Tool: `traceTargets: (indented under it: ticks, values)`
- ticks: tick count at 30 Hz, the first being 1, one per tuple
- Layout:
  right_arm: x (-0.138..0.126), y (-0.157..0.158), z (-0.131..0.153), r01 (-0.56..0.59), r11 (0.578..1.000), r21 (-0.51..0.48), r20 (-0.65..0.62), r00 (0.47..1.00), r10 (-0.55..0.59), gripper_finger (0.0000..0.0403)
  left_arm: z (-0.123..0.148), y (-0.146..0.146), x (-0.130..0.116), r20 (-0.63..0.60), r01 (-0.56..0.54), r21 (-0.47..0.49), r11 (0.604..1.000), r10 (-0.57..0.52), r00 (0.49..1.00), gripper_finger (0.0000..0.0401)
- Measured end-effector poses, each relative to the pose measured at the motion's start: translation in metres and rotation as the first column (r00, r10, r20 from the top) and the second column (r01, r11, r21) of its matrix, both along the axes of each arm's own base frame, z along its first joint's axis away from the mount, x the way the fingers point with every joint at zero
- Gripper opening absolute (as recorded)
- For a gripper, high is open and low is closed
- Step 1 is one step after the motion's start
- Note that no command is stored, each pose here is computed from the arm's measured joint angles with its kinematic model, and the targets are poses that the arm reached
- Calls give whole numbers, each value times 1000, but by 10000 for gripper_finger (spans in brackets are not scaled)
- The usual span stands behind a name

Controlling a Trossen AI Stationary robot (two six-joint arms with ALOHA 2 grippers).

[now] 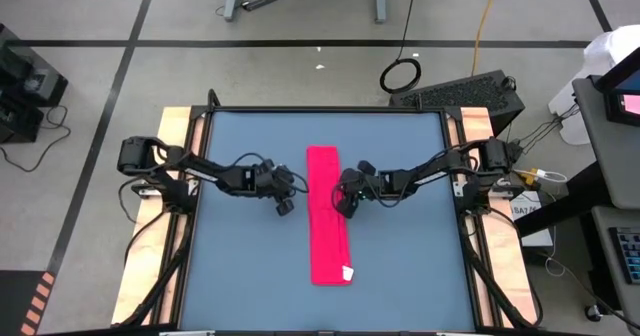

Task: Roll towel
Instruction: Fold the red towel

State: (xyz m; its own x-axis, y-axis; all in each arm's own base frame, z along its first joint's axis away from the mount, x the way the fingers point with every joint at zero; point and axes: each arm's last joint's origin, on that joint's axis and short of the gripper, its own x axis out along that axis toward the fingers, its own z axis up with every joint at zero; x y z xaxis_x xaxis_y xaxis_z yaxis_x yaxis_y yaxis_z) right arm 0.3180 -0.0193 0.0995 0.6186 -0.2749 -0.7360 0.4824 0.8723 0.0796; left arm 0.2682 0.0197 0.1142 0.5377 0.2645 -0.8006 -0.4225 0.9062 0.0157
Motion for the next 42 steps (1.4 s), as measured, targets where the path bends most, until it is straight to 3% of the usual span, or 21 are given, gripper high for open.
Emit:
traceTargets:
  ticks: [7,13,18,24,27,33,42]
  values:
    - [-4,9,13,3,999,52,31,1000,-4,6,0,-7,1,4,8,28,1000,-9,1000,86]
    - [-4,12,47,-50,999,5,130,990,49,6,0,-9,1,7,13,34,999,-13,1000,86]
    - [-2,14,50,-108,993,-50,147,982,115,6,0,-11,1,17,-5,26,1000,4,1000,86]
    - [1,30,31,-178,982,-58,83,980,182,6,2,-18,3,53,0,10,1000,-1,999,86]
    - [0,42,32,-199,979,-40,82,976,202,6,4,-27,6,91,40,3,999,-40,995,86]
    - [-10,81,59,-325,943,-67,153,931,331,6,12,-58,12,208,146,0,989,-142,968,86]
    - [-38,152,62,-499,864,-63,148,852,503,6,28,-106,14,406,298,13,955,-277,871,86]
